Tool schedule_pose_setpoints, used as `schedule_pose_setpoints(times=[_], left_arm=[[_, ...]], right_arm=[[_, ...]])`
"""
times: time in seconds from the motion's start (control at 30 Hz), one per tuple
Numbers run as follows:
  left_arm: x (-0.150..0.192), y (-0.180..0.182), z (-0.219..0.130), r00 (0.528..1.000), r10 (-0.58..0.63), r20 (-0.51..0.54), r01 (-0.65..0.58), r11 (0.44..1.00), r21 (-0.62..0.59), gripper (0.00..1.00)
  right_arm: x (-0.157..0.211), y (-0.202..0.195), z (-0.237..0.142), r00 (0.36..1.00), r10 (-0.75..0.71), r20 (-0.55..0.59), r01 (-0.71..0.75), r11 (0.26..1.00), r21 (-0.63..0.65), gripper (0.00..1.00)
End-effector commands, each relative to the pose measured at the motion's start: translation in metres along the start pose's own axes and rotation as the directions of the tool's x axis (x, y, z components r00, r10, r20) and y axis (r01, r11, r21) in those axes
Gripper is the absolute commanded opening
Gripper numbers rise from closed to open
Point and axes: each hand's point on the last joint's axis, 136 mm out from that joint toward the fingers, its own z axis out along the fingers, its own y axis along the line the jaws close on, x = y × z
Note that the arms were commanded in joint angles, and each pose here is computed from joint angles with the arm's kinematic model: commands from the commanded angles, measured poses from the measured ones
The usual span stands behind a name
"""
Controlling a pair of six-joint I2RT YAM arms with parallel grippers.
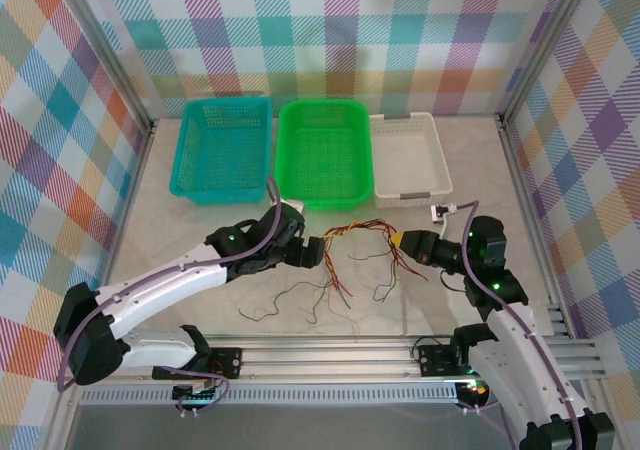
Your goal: Untangle the cables
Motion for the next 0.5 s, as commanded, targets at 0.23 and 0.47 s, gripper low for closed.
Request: schedule_pose_setpoints(times=[0.23,0.47], left_arm=[[0.002,-0.013,0.032,0.999,0.030,0.019,-0.030,0.999,0.045,0.92],[-0.001,-0.027,0.050,0.999,0.019,0.031,-0.023,0.993,0.115,0.81]], right_arm=[[-0.010,0.046,-0.009,0.998,-0.070,0.000,0.069,0.988,-0.141,0.00],[-0.010,0.053,-0.011,0.998,-0.065,-0.009,0.063,0.984,-0.165,0.00]])
